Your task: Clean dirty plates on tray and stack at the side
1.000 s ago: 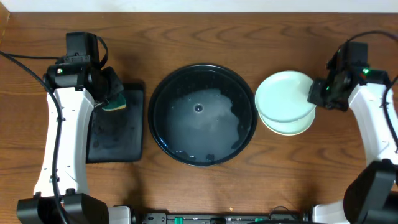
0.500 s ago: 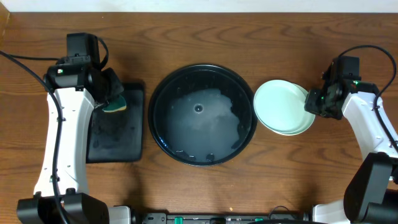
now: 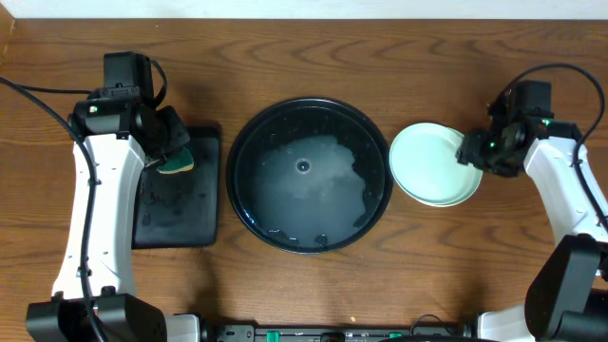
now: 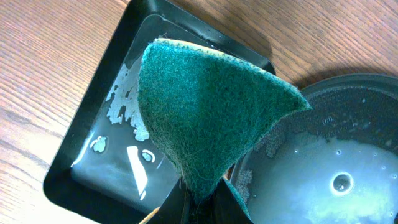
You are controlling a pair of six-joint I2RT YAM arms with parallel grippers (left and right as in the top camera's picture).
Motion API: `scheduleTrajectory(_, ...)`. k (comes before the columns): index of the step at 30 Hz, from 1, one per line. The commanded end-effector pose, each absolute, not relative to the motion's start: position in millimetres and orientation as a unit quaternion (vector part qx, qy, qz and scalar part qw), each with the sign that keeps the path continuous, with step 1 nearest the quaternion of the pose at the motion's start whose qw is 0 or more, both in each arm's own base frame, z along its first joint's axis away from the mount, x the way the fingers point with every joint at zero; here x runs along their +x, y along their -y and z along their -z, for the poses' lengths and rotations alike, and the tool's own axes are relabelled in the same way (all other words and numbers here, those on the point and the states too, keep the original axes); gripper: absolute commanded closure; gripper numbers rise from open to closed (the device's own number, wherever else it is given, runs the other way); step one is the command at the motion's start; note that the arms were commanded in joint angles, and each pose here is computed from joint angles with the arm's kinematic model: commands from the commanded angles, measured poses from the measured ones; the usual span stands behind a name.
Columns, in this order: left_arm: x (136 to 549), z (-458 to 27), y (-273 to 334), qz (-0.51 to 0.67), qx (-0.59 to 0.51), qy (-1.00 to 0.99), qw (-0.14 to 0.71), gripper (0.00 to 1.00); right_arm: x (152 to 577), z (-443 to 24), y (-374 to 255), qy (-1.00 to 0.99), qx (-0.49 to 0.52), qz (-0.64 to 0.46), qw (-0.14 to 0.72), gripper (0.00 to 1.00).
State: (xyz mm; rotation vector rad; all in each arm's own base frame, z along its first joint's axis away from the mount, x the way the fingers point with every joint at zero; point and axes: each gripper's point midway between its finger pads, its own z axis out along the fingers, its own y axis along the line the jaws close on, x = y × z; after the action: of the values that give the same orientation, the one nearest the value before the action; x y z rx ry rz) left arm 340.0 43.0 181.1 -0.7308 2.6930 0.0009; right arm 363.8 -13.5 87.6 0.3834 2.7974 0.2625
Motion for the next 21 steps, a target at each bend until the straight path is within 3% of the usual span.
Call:
scheduleTrajectory(1, 337.3, -177.6, -47.6, -0.012, -0.249, -0.953, 0.170, 0.92, 387.1, -117.1, -47.5, -0.960, 0.053, -0.195, 0.192, 0.46)
scheduleTrajectory(10, 337.3, -177.6, -47.6, -0.012, -0.249, -0.953, 0.170, 0.93, 397.8, -105.3, -153.2, -0.948, -0.044, -0.243, 0.199, 0.50)
scheduleTrajectory(21, 337.3, -177.6, -47.6, -0.012, -0.249, -0.953, 0.170, 0.93, 391.9, -82.5, -168.6, -0.955, -0.049, -0.236, 0.171, 0.51)
